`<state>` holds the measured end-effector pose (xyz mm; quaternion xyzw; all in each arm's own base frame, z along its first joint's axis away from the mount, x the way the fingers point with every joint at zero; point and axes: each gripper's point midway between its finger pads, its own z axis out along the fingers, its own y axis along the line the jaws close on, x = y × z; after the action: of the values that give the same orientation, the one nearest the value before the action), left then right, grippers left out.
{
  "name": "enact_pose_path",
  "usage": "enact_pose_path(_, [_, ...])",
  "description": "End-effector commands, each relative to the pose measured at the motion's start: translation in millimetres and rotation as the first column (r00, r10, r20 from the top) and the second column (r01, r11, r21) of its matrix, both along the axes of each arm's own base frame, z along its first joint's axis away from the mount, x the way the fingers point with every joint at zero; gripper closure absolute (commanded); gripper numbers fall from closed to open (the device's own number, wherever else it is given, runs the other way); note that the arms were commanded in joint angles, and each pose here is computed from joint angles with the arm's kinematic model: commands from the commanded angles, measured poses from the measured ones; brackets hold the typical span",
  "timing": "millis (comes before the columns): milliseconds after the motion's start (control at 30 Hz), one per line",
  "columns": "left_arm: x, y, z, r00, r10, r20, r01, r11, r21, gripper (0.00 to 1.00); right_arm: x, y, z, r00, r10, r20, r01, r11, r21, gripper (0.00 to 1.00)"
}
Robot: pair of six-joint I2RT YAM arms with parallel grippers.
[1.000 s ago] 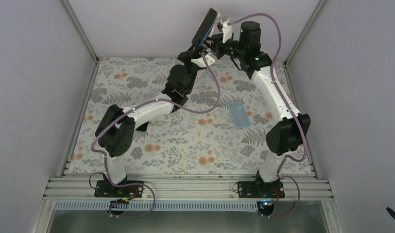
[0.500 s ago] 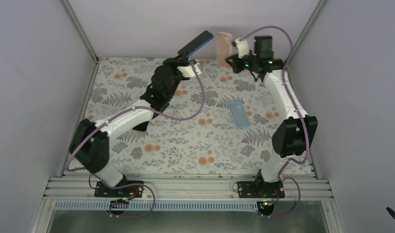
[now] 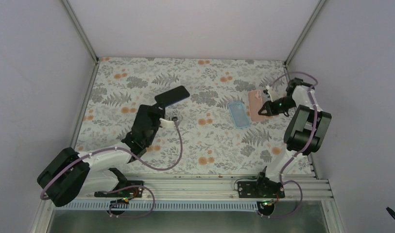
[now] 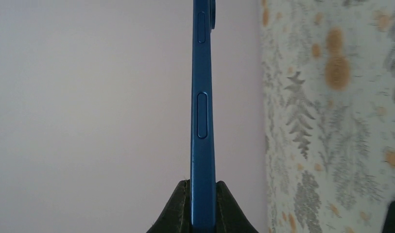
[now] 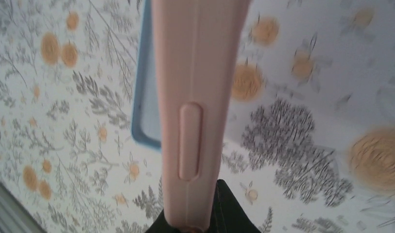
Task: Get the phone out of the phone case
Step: Place the phone case at the center of the board.
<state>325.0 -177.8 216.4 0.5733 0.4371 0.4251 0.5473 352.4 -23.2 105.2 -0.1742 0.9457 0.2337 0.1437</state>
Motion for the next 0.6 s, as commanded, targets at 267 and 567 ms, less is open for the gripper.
enact_pose_path(267, [-14.4, -31.1, -73.9, 0.969, -0.102, -0.226, 0.134, 0.982, 0.131, 0.98, -25.1, -58.9, -68.9, 0.99, -0.102, -0.097, 0.093, 0.991, -0.097, 0.97])
enact_pose_path(567, [-23.8, -48.2, -149.4, 0.923, -0.066, -0.38, 0.175, 0.949, 0.261, 0.93, -30.9, -82.3, -81.3, 0.983, -0.124, -0.136, 0.096, 0.975, -0.199, 0.96])
